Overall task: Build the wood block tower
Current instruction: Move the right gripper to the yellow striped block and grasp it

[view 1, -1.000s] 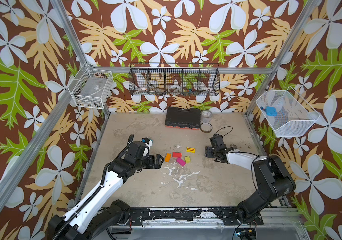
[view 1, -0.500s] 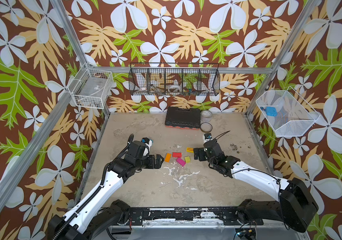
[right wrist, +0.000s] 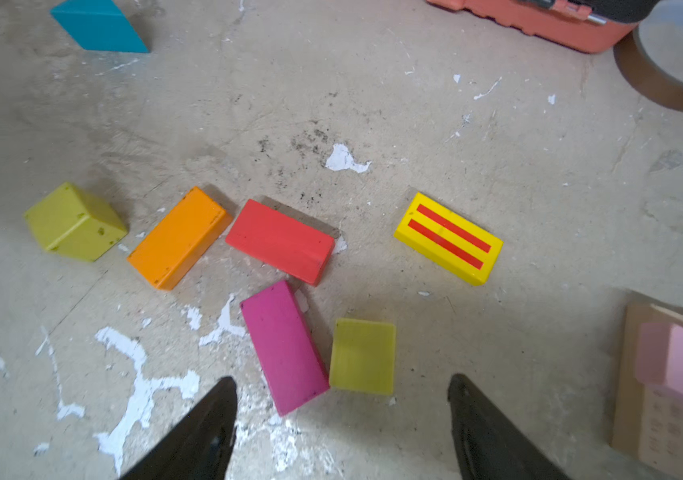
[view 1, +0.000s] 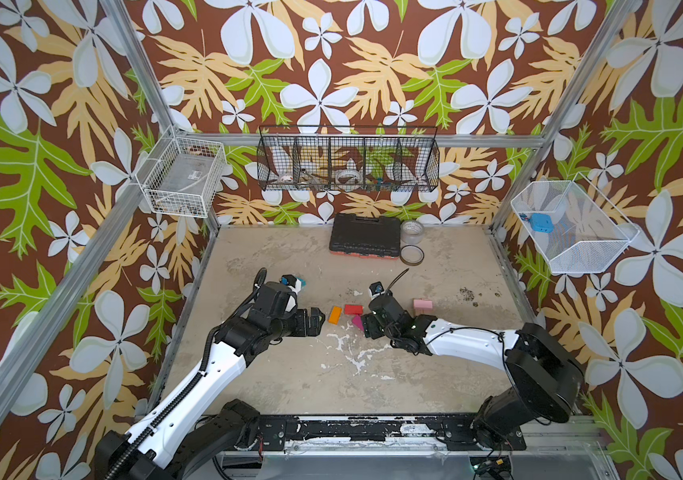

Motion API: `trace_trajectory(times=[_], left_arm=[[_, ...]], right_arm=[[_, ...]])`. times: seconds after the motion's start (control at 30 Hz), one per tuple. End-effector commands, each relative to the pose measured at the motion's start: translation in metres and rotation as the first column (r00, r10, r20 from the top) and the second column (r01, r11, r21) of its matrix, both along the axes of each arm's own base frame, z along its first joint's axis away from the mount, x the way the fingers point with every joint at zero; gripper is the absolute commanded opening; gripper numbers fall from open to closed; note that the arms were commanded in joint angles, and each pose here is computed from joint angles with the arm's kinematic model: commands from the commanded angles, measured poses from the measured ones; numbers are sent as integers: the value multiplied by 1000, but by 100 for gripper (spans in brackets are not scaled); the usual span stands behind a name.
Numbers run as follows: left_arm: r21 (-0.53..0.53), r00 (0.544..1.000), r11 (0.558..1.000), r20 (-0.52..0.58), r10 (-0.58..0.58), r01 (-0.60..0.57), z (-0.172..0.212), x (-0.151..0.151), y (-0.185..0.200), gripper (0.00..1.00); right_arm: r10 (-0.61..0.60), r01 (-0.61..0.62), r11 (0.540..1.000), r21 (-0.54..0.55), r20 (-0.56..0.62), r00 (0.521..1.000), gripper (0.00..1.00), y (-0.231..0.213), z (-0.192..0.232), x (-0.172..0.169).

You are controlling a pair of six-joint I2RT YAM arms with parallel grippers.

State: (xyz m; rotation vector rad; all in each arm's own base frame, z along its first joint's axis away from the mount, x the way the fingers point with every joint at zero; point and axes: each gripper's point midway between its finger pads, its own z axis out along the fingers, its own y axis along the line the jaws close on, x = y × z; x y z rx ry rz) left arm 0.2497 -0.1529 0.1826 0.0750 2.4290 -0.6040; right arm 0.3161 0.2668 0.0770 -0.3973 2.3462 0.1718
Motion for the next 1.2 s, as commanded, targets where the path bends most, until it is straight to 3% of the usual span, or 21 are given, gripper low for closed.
trace_trajectory(times=[0.0, 0.17, 0.4, 0.6, 0.73, 0.9, 1.17], left_arm=[[-14, 1000, 1000, 27, 6, -6, 7, 1, 0, 100], [-15, 1000, 1000, 16, 1, -1, 5, 1, -2, 100], [-17, 999, 1000, 34, 8, -8, 9, 0, 1, 100], [-20, 999, 1000, 34, 5, -5, 10, 0, 0, 100], [-24, 999, 1000, 39, 5, -4, 11, 0, 0, 100], [-29, 999, 1000, 45, 3, -1, 13, -1, 0, 100], [-28, 999, 1000, 32, -7, 8, 10, -1, -3, 100]], right_arm=[[-40, 39, 999, -34, -34, 999, 74, -6, -11, -1], [-35, 35, 999, 2, -63, 997, 73, -2, -18, -9], [-135, 135, 991, -9, -47, 990, 65, -20, -18, -13], [-225, 226, 974, 13, -44, 973, 75, -29, -5, 16], [-289, 288, 957, -38, -39, 956, 83, -32, -5, 41], [-344, 336, 936, -108, -70, 936, 82, -36, -18, 77], [-406, 396, 911, -115, -72, 911, 85, -44, -34, 96]])
